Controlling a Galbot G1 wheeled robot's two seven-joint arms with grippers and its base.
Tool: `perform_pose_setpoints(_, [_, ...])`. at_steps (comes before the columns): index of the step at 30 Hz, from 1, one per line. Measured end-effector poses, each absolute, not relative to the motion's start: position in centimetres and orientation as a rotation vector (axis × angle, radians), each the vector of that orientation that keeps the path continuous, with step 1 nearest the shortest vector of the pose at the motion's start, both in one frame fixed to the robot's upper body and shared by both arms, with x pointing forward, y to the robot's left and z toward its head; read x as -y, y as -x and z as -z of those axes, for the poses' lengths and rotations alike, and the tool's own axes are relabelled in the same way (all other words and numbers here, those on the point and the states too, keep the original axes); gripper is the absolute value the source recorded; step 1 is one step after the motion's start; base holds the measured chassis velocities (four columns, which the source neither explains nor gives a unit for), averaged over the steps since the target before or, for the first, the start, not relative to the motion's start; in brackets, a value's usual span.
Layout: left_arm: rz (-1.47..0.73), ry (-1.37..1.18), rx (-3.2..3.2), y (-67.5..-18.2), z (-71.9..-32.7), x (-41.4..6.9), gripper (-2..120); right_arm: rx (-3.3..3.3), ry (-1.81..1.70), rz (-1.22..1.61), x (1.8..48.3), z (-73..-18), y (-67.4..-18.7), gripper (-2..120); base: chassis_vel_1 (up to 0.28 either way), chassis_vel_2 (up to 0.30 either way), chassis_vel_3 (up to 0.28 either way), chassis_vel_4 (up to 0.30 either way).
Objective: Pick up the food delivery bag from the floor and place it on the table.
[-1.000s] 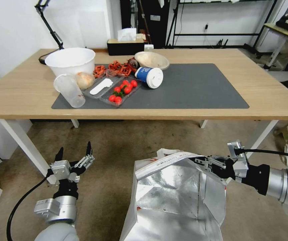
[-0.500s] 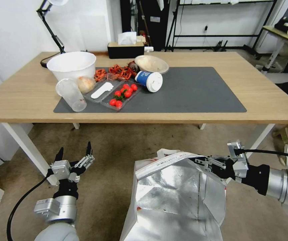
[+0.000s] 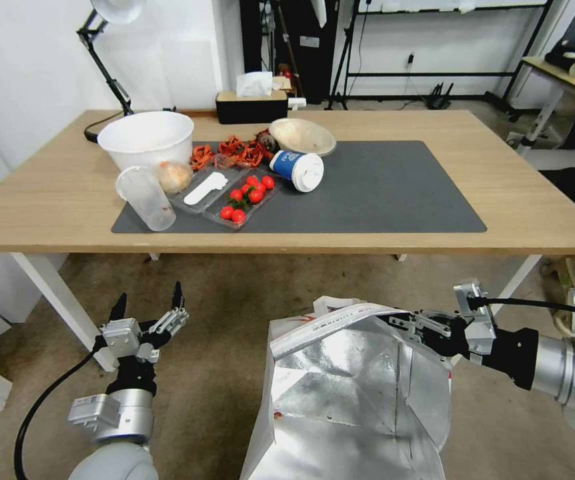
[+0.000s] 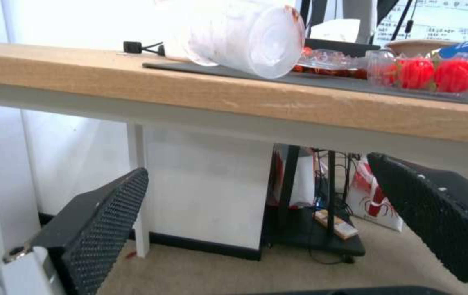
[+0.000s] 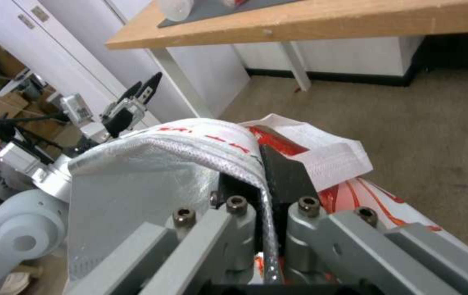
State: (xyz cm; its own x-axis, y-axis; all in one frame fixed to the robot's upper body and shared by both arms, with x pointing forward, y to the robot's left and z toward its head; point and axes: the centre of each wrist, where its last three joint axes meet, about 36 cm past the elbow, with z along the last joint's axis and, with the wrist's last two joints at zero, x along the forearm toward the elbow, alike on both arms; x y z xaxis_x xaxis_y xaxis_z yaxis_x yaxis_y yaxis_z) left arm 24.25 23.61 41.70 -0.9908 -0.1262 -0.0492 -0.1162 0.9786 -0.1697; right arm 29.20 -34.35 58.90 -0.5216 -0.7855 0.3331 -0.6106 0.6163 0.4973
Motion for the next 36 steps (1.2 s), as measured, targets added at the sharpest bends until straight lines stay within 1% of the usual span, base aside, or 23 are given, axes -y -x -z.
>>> perform_pose_setpoints(36, [0.259,0.192,-3.063,-24.30,-41.69,-23.62,100,2.313,-1.104,0.426,34.31,-58.93,-29.09,0,0.000,0.000,0.000,0.000])
